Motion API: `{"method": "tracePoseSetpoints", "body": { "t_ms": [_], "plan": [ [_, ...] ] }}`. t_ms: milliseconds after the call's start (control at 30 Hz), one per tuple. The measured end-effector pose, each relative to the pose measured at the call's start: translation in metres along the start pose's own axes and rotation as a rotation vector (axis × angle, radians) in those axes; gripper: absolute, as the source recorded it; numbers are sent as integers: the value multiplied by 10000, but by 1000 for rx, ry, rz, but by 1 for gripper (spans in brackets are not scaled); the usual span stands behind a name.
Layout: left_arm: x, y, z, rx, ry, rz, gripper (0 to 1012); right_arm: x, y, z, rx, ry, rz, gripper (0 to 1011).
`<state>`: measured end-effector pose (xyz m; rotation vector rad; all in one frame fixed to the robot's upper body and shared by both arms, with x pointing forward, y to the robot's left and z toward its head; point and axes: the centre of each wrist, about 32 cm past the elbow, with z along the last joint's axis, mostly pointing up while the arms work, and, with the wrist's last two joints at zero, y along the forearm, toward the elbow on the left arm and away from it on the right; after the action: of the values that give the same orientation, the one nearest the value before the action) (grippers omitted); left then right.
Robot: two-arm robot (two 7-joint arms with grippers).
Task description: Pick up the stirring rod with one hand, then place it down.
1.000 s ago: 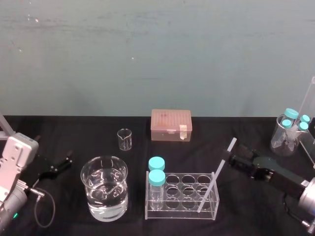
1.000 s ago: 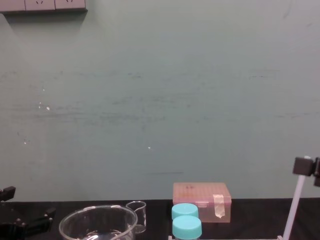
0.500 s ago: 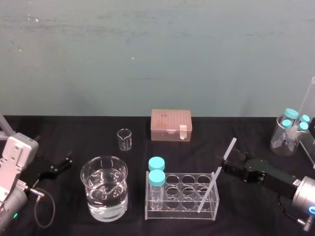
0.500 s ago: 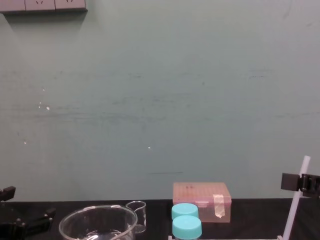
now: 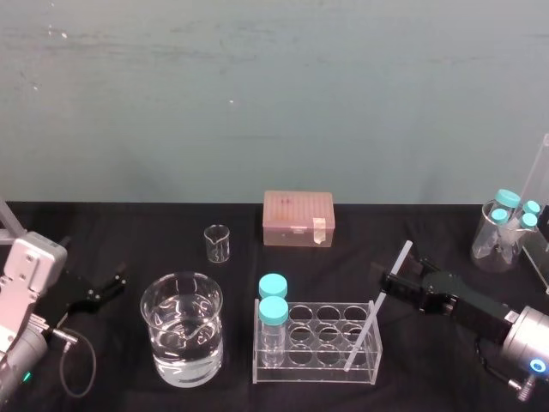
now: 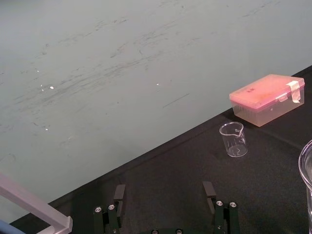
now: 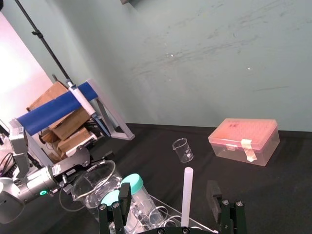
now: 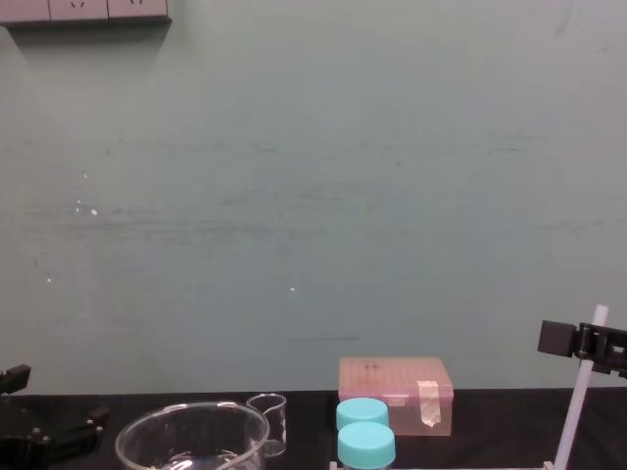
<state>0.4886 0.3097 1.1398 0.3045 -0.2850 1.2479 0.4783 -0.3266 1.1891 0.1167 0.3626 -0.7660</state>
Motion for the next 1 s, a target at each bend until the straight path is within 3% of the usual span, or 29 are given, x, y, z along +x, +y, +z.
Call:
{"method": "tracePoseSetpoints", "body": {
  "t_ms": [1000],
  "plan": [
    [0,0,0,0,0,0,1005,6,34,-86,-3,22,-16,982]
  ]
}}
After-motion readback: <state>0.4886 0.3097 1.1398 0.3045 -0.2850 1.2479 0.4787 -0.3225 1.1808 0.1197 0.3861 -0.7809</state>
